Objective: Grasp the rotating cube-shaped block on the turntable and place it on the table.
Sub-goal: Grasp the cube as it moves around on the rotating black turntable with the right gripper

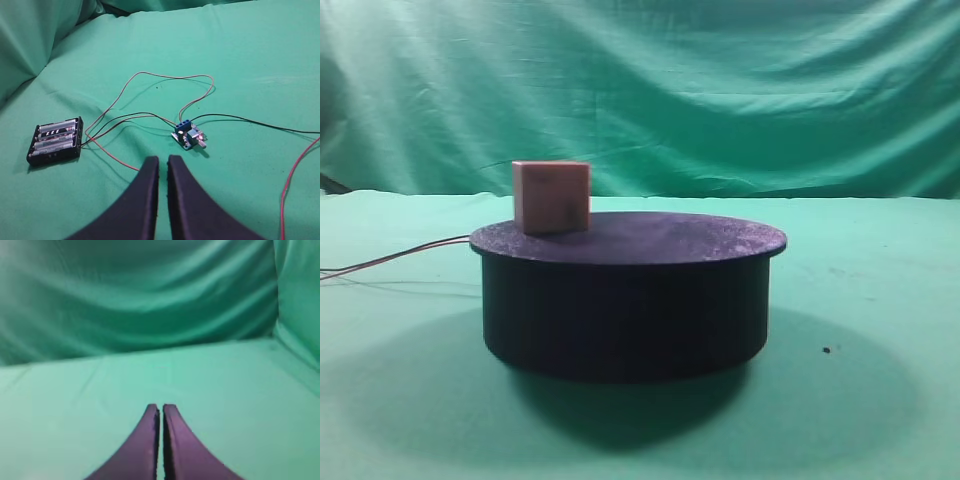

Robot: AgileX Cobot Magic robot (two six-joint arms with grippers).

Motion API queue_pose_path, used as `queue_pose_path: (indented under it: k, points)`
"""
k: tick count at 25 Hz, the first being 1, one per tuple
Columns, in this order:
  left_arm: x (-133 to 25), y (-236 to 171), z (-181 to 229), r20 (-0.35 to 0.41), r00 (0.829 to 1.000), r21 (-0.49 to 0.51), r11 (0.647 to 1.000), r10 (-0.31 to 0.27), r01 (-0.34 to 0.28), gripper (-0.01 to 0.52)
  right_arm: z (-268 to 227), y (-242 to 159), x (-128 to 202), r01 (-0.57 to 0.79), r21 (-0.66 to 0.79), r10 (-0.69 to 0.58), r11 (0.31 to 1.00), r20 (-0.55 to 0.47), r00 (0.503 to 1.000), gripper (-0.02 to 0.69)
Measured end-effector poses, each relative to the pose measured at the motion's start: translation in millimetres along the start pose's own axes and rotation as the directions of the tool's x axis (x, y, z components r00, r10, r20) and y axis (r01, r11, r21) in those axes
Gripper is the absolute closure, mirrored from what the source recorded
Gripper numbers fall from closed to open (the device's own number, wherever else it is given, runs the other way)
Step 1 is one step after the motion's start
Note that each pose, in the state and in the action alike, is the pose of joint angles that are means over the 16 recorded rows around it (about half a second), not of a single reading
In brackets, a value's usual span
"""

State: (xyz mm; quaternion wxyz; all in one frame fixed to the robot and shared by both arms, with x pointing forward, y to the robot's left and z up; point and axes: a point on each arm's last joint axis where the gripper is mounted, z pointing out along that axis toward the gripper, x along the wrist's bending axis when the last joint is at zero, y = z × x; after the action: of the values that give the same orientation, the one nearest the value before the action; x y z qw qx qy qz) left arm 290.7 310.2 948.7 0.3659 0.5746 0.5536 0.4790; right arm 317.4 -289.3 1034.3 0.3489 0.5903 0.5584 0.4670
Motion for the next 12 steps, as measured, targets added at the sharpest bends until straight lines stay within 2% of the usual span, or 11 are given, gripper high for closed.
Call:
queue_pose_path:
  k: [6,12]
  points:
    - [0.0,0,0,0.0,1.0,0.0,1.0,0.0,0.0,0.514,23,2,8,0.047,0.283,-0.037,0.958,-0.038,0.999,0.665]
    - [0.0,0,0,0.0,1.0,0.0,1.0,0.0,0.0,0.514,48,-7,28,0.173,0.468,-0.093,0.867,-0.189,0.977,0.665]
